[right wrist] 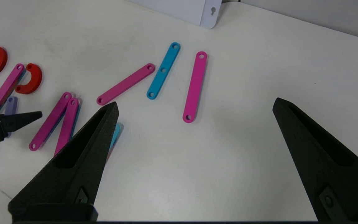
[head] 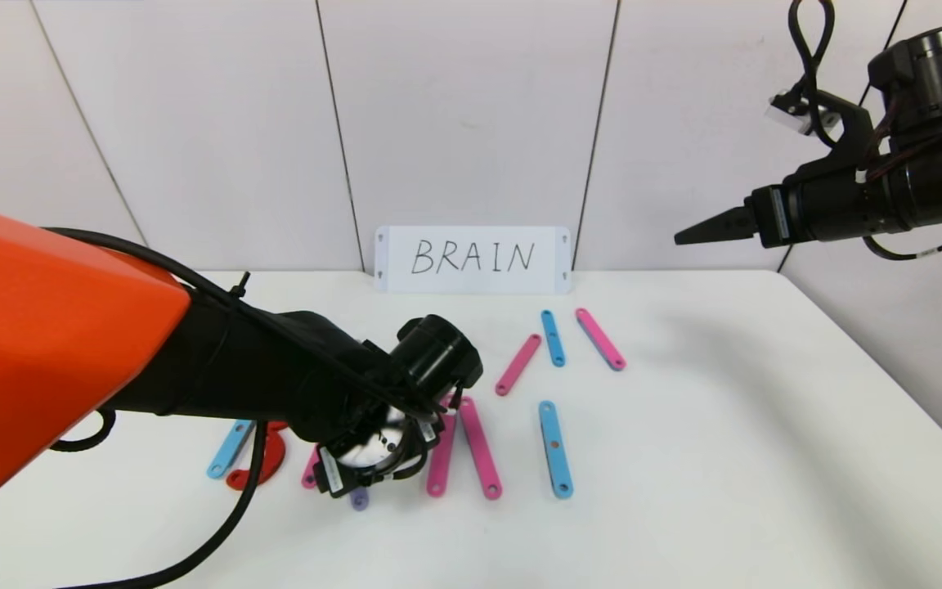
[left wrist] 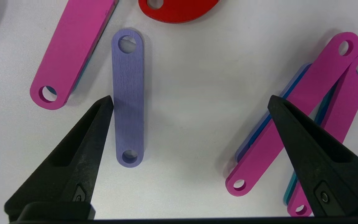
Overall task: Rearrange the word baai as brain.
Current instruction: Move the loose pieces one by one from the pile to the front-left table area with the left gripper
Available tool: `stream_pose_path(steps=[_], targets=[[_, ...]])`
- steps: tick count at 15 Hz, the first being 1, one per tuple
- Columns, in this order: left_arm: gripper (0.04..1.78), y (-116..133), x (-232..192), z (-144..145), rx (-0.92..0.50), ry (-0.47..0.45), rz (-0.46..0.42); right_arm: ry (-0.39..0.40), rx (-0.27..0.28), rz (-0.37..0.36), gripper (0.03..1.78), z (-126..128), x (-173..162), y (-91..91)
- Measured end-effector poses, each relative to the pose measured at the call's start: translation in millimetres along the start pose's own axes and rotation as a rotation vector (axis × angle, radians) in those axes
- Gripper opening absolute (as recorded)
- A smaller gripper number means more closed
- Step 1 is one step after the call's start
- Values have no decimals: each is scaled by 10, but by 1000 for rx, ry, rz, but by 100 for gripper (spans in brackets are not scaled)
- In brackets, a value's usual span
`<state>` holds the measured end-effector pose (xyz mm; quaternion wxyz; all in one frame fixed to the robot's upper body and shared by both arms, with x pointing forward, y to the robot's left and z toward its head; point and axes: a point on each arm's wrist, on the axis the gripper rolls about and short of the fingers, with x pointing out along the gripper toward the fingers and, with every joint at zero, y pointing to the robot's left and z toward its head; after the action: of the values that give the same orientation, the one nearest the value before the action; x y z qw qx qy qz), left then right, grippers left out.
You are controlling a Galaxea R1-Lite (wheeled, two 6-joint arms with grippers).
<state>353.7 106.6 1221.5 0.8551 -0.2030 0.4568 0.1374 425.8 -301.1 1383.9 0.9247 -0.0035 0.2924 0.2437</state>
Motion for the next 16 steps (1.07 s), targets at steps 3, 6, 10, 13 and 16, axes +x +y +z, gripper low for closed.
stream_pose_path(steps=[3,6,10,13,16], targets=[[174,8,-42,33,18,-13,-8,1,0,1,174,-4,2,4],[174,60,-112,173,23,-36,-22,3,-1,4,174,-8,8,13],[174,259,-231,497,107,-67,-40,7,-6,10,174,-10,23,43],[174,481,-318,777,218,-48,-128,16,-10,20,174,-20,52,95],[174,689,-413,1061,336,-94,-218,33,-20,48,174,-35,117,222]])
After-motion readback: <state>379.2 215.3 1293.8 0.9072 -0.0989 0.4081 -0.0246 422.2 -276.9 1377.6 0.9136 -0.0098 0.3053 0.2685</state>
